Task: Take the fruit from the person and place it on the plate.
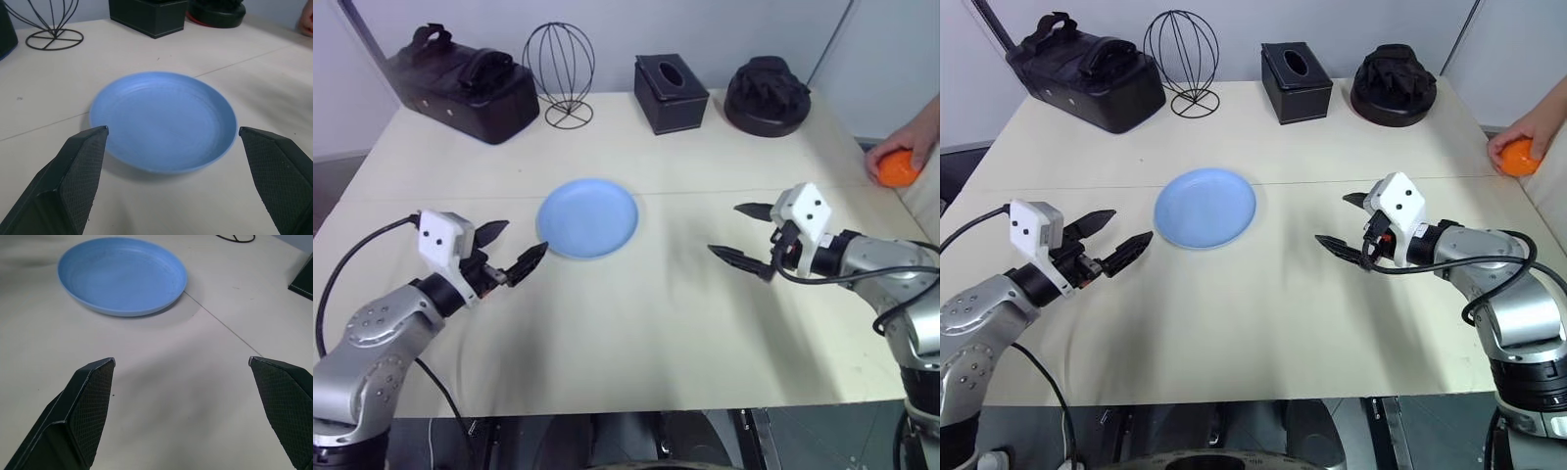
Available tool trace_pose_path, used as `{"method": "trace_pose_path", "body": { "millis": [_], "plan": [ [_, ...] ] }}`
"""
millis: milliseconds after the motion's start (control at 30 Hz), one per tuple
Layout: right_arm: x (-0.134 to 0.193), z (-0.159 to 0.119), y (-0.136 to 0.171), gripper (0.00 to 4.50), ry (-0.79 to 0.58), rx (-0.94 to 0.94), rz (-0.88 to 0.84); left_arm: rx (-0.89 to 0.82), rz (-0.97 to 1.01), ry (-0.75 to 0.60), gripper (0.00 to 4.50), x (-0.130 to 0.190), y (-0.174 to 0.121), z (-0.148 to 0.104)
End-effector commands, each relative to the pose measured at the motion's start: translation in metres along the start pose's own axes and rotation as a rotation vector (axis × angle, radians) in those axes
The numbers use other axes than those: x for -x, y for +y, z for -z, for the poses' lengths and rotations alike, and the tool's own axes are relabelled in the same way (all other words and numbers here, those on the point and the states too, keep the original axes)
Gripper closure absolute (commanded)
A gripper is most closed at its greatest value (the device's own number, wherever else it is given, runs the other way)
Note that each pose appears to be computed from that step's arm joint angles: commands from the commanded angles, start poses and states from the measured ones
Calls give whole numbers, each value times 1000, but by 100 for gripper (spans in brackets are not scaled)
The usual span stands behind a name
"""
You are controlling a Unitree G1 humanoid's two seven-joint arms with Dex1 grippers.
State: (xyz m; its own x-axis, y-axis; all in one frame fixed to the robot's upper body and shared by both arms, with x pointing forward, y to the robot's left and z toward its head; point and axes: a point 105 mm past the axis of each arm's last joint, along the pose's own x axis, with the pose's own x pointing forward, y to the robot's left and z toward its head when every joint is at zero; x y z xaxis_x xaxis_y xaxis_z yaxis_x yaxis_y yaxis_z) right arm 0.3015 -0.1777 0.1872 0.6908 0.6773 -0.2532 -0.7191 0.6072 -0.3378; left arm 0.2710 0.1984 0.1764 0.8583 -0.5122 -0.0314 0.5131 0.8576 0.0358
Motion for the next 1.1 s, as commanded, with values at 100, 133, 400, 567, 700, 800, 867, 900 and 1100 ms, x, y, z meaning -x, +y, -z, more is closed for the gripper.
{"method": "trace_pose_path", "body": {
  "millis": [100, 133, 400, 567, 700, 800, 867, 900, 1100],
  "plan": [
    [0, -15, 5, 0, -46, 34, -13, -12, -29, -63, 3, 4, 1, -17],
    [0, -16, 6, 0, -47, 34, -17, -12, -30, -66, 3, 4, 1, -18],
    [-6, -17, 5, 0, -52, 36, -17, -30, -43, -54, 3, 8, 5, -16],
    [-7, -18, 3, 0, -54, 40, -17, -30, -38, -51, 3, 7, 3, -14],
    [-6, -18, 2, 0, -53, 41, -15, -36, -39, -49, 3, 6, 3, -14],
    [-6, -18, 1, 0, -53, 39, -8, -36, -37, -50, 3, 4, 3, -14],
    [-6, -18, 1, 0, -54, 41, -6, -36, -32, -52, 3, 2, 2, -14],
    [-5, -18, 1, 0, -54, 40, -5, -37, -31, -52, 3, 2, 2, -15],
    [-4, -17, 1, 0, -52, 39, -2, -40, -30, -54, 3, 2, 2, -16]
  ]
}}
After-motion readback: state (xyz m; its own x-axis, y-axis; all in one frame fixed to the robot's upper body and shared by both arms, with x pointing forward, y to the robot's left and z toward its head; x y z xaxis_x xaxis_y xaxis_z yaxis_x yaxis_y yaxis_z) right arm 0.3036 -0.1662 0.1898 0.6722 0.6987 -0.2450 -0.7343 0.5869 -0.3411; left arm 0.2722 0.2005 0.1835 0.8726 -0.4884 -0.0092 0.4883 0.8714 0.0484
